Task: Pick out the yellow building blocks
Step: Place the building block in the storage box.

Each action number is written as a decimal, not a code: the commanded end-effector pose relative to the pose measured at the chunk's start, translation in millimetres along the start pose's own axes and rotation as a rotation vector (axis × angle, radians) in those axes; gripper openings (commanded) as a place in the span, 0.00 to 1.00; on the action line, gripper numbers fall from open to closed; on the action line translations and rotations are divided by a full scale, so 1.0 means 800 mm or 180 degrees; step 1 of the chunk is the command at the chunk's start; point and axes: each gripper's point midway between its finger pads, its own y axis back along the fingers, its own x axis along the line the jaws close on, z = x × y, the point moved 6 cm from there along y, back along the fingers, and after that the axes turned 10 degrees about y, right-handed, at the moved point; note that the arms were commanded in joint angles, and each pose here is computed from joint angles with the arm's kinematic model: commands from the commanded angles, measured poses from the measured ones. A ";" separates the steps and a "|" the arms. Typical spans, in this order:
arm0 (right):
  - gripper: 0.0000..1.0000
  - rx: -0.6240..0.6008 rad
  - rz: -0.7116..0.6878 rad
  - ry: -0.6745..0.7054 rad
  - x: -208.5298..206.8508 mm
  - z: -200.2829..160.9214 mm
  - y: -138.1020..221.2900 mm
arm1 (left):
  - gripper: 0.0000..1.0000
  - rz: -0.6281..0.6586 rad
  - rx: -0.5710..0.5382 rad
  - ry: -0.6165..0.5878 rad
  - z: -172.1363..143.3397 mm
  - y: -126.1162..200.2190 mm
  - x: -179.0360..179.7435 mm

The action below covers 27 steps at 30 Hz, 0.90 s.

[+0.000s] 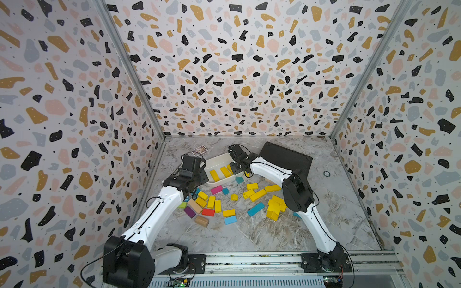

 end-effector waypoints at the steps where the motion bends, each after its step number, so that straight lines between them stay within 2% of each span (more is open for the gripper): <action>1: 0.33 -0.0091 0.0021 -0.0027 -0.006 0.023 0.030 | 0.55 0.0110 -0.0036 -0.0011 -0.001 0.002 0.007; 6: 0.44 -0.0287 0.0083 -0.0014 -0.013 0.046 0.069 | 0.56 0.0576 -0.0019 0.0374 -0.010 0.003 0.034; 11: 0.51 -0.0452 0.0285 -0.0057 -0.017 0.055 0.123 | 0.57 0.0923 0.0251 0.0810 -0.027 -0.002 0.046; 18: 0.51 -0.0422 0.0489 -0.0145 -0.020 0.003 0.179 | 0.57 0.1279 0.0817 0.1147 -0.052 -0.019 0.047; 27: 0.50 -0.0250 0.0287 -0.0090 -0.030 -0.085 0.220 | 0.55 0.1271 0.0916 0.1152 -0.055 -0.050 0.038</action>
